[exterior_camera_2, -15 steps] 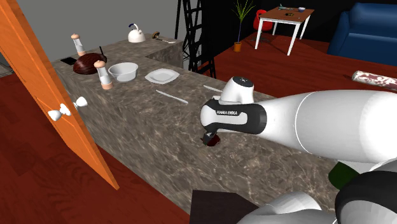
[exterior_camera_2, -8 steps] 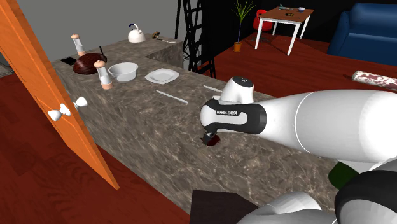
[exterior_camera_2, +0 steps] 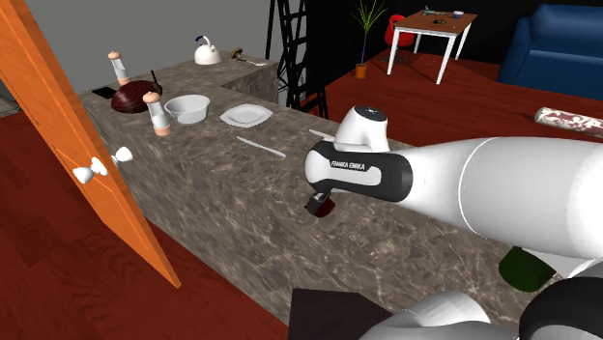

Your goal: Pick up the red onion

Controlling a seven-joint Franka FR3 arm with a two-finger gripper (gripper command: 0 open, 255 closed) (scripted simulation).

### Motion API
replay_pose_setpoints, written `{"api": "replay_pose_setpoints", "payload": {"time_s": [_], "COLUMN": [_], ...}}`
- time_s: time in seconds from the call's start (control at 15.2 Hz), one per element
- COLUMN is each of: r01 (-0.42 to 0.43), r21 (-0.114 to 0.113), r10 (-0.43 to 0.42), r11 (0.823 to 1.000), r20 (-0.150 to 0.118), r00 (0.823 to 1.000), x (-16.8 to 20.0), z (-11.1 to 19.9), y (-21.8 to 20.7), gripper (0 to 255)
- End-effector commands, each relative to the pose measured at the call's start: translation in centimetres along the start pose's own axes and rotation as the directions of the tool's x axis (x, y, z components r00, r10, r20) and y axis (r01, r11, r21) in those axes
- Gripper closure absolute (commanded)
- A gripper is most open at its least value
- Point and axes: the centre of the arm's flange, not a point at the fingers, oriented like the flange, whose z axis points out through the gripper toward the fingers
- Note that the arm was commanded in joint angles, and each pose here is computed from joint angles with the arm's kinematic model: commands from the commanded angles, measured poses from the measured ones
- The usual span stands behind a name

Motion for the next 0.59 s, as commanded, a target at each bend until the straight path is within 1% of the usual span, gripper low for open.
{"api": "replay_pose_setpoints", "payload": {"time_s": [0.0, 0.53], "r01": [0.000, 0.000], "r21": [0.000, 0.000], "r10": [0.000, 0.000], "r11": [1.000, 1.000], "r20": [0.000, 0.000], "r00": [1.000, 1.000], "x": [0.3, 1.6], "z": [-1.1, -5.1], "y": [0.0, 0.0], "gripper": [255, 255]}}
